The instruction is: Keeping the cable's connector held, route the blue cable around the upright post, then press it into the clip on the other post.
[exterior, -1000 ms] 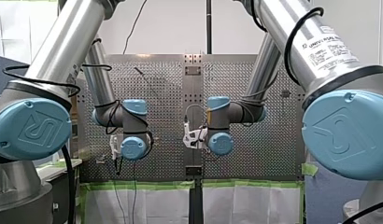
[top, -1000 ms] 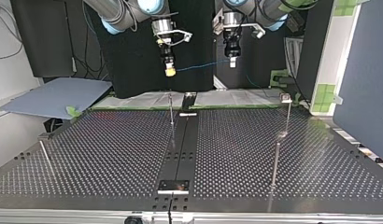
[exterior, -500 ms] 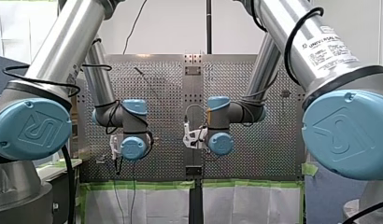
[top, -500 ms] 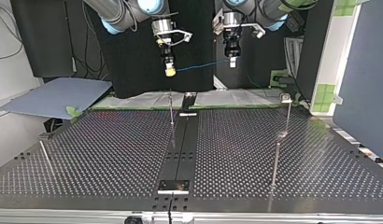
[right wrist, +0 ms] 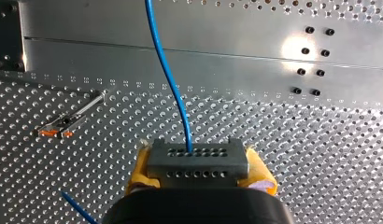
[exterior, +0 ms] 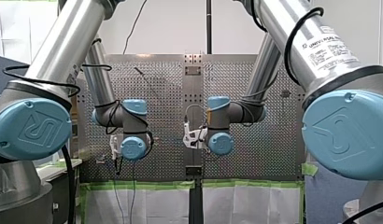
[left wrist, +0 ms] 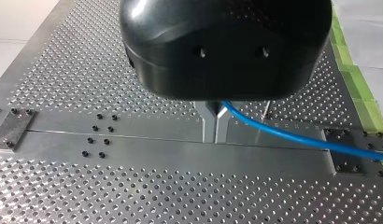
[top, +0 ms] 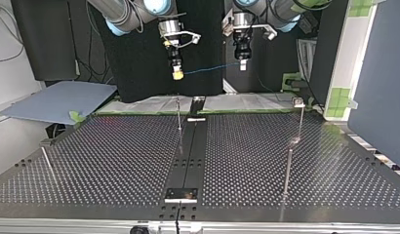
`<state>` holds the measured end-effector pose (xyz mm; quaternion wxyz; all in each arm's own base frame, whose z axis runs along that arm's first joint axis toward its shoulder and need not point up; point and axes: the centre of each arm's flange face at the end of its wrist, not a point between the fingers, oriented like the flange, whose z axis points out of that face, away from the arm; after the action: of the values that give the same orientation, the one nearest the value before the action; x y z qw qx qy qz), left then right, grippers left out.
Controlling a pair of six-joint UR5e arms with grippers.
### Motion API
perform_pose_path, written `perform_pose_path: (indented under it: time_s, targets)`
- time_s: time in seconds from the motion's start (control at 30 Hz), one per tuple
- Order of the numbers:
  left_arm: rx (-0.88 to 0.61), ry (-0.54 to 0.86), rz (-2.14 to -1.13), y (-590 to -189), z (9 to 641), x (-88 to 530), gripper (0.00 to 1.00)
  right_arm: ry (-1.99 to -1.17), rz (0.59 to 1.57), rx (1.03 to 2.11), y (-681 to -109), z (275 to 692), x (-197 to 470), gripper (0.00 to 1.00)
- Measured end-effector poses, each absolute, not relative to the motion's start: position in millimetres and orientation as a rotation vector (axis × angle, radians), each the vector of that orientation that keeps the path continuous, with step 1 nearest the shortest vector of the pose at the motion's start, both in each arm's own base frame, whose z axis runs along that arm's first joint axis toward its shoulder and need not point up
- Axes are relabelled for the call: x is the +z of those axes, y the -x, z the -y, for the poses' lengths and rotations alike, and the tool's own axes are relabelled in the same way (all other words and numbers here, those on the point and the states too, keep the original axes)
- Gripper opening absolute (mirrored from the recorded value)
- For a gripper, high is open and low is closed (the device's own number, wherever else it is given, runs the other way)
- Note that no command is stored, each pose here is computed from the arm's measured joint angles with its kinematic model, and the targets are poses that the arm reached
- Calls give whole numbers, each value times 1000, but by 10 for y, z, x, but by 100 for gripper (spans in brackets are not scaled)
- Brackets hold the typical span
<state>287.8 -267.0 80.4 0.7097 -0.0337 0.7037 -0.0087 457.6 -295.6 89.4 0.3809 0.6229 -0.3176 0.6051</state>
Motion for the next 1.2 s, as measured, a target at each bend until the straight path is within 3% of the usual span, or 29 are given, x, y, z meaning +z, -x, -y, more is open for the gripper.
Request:
perform_pose_path:
  time_s: [0.37,0.63,1.2]
  targets:
    - [-5,69,-1581,-2857,2652,751,0,-1593,809,1543,-4581,2950,887,0]
    - [39,33,-1659,-2775,2600,592,0,-1662,814,1496,-4596,2907,591,0]
    - [43,30,-1667,-2767,2595,582,0,-1690,820,1472,-4575,2884,436,0]
